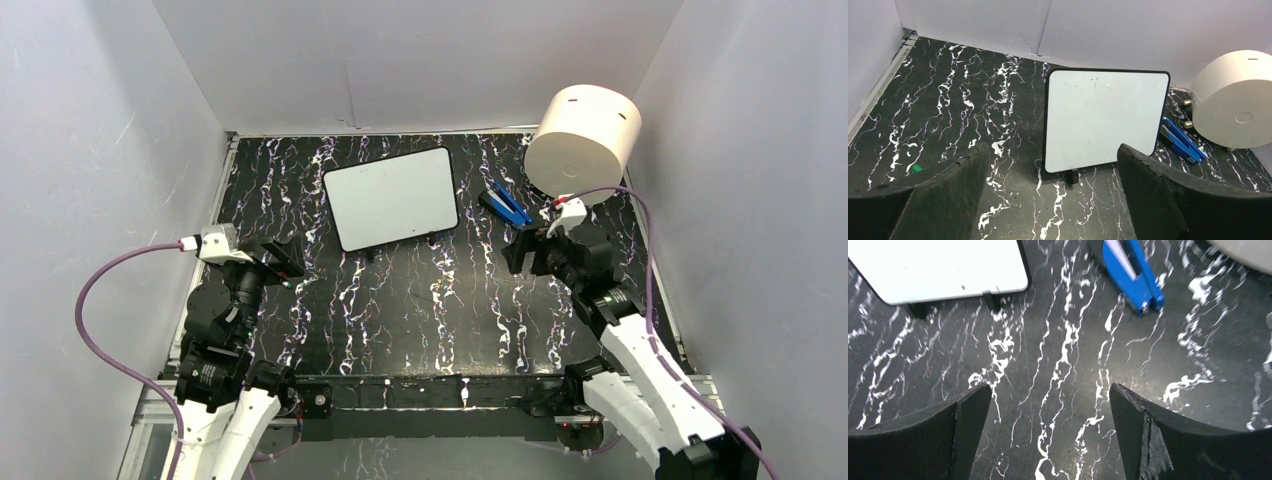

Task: Write a sentence on the whiteboard
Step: Move the whiteboard to the center of the board.

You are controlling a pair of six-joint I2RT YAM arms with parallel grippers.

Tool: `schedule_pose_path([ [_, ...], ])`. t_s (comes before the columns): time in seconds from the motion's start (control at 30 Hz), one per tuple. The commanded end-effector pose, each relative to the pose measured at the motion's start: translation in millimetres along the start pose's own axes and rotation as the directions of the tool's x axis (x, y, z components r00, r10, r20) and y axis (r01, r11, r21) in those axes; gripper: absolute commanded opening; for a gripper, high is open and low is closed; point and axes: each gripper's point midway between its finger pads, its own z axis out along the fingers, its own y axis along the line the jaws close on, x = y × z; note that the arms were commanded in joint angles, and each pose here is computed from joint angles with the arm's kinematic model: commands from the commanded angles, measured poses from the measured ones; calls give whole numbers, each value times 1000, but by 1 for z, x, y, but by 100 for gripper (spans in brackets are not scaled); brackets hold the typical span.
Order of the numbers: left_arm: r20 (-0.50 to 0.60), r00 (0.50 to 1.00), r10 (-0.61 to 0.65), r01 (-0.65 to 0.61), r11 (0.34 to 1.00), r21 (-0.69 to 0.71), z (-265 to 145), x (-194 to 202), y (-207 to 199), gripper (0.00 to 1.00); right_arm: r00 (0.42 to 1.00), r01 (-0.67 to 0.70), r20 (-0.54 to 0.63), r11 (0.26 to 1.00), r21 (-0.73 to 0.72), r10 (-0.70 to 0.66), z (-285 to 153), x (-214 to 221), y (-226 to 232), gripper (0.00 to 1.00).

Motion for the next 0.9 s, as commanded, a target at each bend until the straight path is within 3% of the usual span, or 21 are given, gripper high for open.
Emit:
schedule_pose_path([
  [0.0, 23, 1000, 1, -1, 1000, 8, -5, -8, -1, 95, 998, -58, 16, 995, -83, 60, 24, 5, 17, 96],
  [0.37, 29, 1000, 7, -8, 999, 37, -8, -8, -5, 95, 999, 33, -28, 997, -67, -35, 91, 35, 48, 87],
  [0.87, 8, 1000, 21, -21, 999, 46, -5, -4, -7, 95, 987, 159, -24, 987, 13, -159, 166, 49, 86, 58],
])
